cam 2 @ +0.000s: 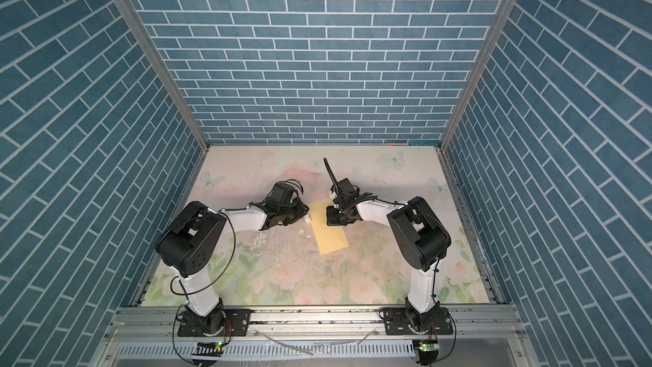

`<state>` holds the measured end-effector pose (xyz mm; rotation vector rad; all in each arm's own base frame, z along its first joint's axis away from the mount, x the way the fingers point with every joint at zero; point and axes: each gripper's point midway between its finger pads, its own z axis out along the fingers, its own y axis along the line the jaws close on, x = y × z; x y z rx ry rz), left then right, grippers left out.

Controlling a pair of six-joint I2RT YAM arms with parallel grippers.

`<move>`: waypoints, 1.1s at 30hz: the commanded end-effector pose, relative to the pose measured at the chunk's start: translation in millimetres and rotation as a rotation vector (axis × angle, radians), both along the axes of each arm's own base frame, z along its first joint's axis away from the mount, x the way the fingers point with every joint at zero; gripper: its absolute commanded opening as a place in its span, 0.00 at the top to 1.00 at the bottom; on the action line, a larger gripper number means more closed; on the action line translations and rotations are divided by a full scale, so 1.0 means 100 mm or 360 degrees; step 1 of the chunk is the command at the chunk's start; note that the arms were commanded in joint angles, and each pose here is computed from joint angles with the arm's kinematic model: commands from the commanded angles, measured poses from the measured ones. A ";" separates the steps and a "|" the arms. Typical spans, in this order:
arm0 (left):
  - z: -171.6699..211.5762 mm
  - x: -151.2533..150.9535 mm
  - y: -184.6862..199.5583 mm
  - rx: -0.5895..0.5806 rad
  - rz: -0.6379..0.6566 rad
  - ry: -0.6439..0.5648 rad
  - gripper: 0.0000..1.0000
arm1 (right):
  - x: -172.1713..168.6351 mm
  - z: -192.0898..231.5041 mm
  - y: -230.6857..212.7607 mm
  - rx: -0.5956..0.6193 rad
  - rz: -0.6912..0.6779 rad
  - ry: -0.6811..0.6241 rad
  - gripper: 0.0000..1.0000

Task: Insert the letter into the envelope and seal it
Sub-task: 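Press the right gripper tips along the envelope flap to seal it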

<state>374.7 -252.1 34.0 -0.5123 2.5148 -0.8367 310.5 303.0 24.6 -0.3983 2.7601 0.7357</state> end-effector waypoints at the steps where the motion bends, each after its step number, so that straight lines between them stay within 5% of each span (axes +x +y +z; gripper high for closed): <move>1: 0.20 0.03 -0.12 -0.0039 -0.0054 -0.0080 1.00 | 0.01 -0.04 0.02 -0.0039 -0.0039 0.0053 1.00; 17: -0.23 0.02 -0.26 0.0048 -0.0093 0.0047 1.00 | -0.07 -0.20 0.13 -0.0078 0.0001 0.0110 1.00; 33: -0.39 -0.05 -0.12 0.0153 -0.0064 0.0076 1.00 | -0.45 -0.39 -0.40 -0.0174 -0.0085 0.0225 1.00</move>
